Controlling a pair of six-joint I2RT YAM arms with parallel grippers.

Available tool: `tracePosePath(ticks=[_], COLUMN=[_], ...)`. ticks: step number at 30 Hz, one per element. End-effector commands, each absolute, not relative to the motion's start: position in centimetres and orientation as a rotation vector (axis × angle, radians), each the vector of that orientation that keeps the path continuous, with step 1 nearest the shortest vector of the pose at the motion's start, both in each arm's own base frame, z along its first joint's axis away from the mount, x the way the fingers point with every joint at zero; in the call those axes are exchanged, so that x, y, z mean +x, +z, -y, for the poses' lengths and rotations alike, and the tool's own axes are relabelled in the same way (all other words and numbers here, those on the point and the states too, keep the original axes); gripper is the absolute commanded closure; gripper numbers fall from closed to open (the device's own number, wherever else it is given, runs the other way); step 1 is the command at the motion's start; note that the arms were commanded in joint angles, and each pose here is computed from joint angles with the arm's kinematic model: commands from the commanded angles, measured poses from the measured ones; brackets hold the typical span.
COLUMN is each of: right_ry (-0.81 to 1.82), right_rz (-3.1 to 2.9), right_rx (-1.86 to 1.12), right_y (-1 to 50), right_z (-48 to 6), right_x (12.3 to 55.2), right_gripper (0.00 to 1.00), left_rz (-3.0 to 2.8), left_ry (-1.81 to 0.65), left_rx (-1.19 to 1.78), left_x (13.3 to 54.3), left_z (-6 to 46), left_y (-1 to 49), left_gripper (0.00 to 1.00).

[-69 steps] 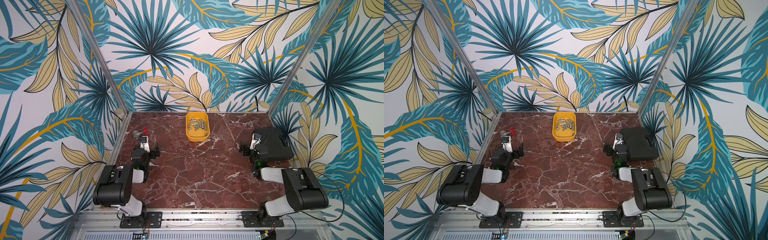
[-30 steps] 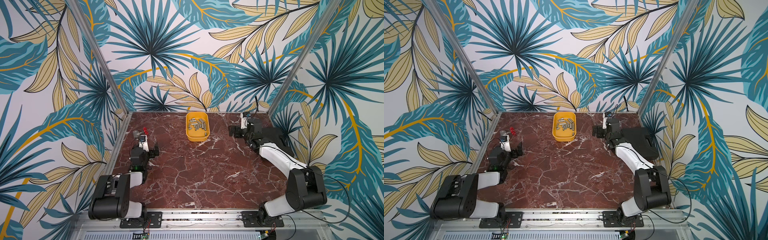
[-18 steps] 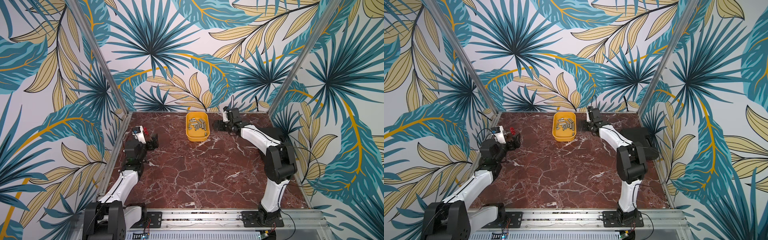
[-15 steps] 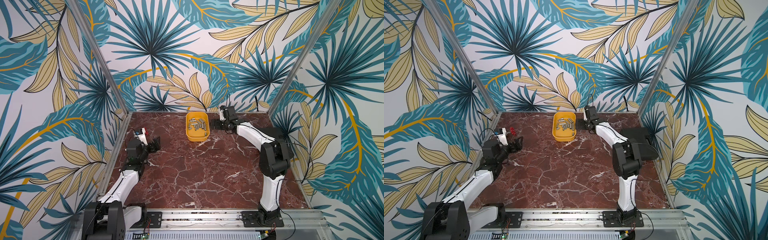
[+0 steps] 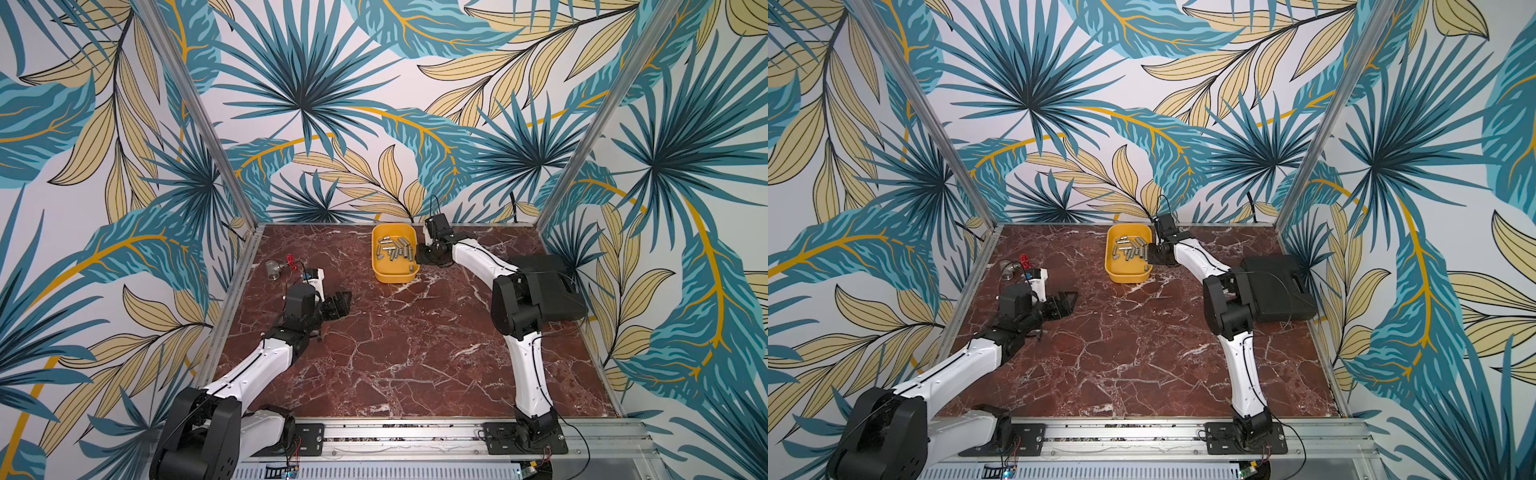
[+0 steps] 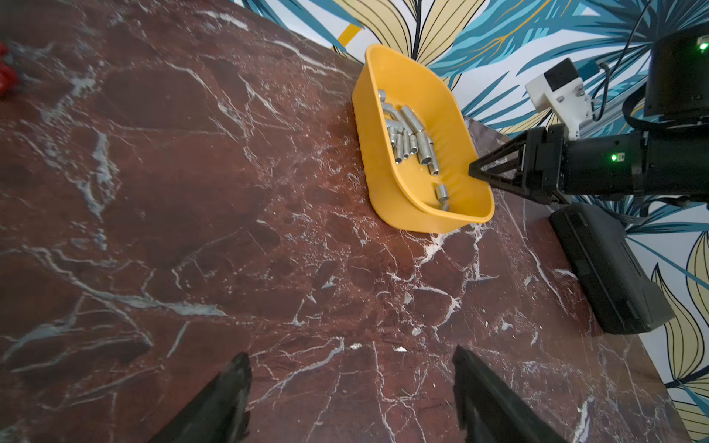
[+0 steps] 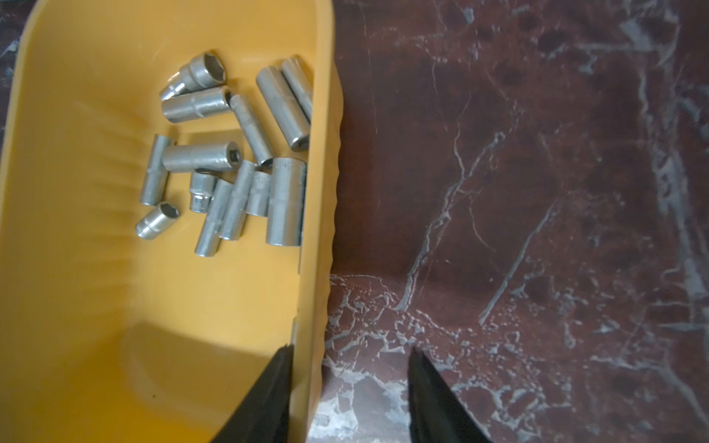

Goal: Take out the socket from the storage box
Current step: Move the storage box to the center of the board.

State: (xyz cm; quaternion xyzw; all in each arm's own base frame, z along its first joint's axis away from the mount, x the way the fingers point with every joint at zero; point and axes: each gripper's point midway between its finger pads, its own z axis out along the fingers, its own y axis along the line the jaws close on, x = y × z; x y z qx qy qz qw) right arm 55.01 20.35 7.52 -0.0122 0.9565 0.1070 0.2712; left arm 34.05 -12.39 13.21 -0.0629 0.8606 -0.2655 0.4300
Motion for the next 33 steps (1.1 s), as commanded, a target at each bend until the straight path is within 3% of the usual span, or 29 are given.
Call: tracePosePath(ticks=[1,5,16,28,33], right_ry=[0.25,0.246,0.268,0.269,0.26], right_rz=[-2.631,-2.654,-2.722,-2.828,-2.839], right_rx=[-0.028,-0.038,0.011,0.004,-0.024], right_y=[6.6,6.4,6.6,4.5,5.5], right_z=[-20.1,-20.0,-18.0,-17.5,-17.1], right_x=[54.0,52.8,43.3,32.6,31.4], right_gripper=[0.66,0.79,0.87,0.85,0.73], left_rz=[-2.187,-2.202,-2.265,-2.273,-2.275], left_ry=[-0.656,-0.659,-0.666,-0.689,-0.678], left_rx=[-0.174,-0.149,-0.124,-0.116,-0.092], left_x=[33.3,33.4,33.6,33.1,32.8], left_z=[13.2,14.5,16.7,17.7,18.2], left_y=[11.6,11.4,10.2,10.2,10.3], left_gripper=[0.15,0.15,0.15,0.15,0.15])
